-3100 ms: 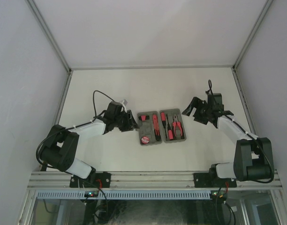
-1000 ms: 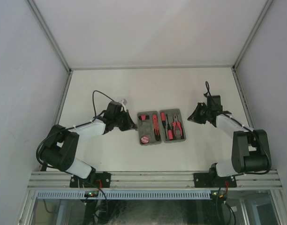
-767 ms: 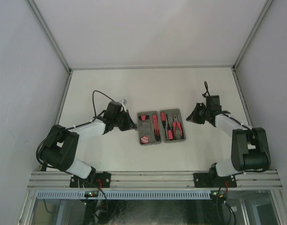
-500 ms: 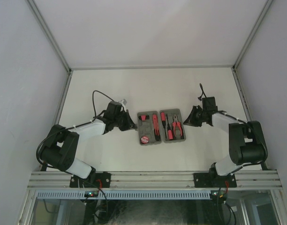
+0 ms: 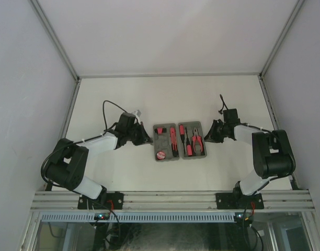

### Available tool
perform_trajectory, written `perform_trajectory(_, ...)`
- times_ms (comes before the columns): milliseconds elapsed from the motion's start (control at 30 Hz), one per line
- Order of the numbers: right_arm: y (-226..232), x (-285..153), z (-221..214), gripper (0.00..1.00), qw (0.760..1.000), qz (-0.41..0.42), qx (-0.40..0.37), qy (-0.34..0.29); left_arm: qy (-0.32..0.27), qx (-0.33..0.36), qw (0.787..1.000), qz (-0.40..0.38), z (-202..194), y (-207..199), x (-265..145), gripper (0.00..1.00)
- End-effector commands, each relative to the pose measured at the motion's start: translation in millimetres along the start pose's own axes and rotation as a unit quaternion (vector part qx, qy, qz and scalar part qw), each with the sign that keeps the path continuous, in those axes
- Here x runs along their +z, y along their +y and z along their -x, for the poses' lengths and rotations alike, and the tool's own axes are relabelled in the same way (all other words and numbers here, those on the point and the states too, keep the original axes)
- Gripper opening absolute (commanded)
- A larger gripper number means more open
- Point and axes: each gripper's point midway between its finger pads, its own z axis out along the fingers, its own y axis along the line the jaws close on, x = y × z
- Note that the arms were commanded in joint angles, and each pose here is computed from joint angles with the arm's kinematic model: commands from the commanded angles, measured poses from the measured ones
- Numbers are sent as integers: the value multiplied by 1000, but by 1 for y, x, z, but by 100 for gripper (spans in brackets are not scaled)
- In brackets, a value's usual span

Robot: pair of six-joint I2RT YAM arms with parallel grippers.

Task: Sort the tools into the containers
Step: Close the storage box at the center of the board.

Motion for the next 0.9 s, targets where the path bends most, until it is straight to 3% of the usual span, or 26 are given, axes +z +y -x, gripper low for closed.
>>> perform_trajectory(0,10,5,6,0,1000,16,-19,-1,-4,13,1000,-10,7,-6,4,0)
perform_trajectory(167,34,0,6,0,996,73,-54,1,-1,17,1000,-16,8,-11,5,0)
perform_trajectory(400,92,-22,5,0,973,182,-143,-18,2,22,999,-25,8,-19,6,0)
perform_trajectory(867,133,-50,-3,0,950,237,-199,-34,-18,26,997,-67,24,-48,-11,0)
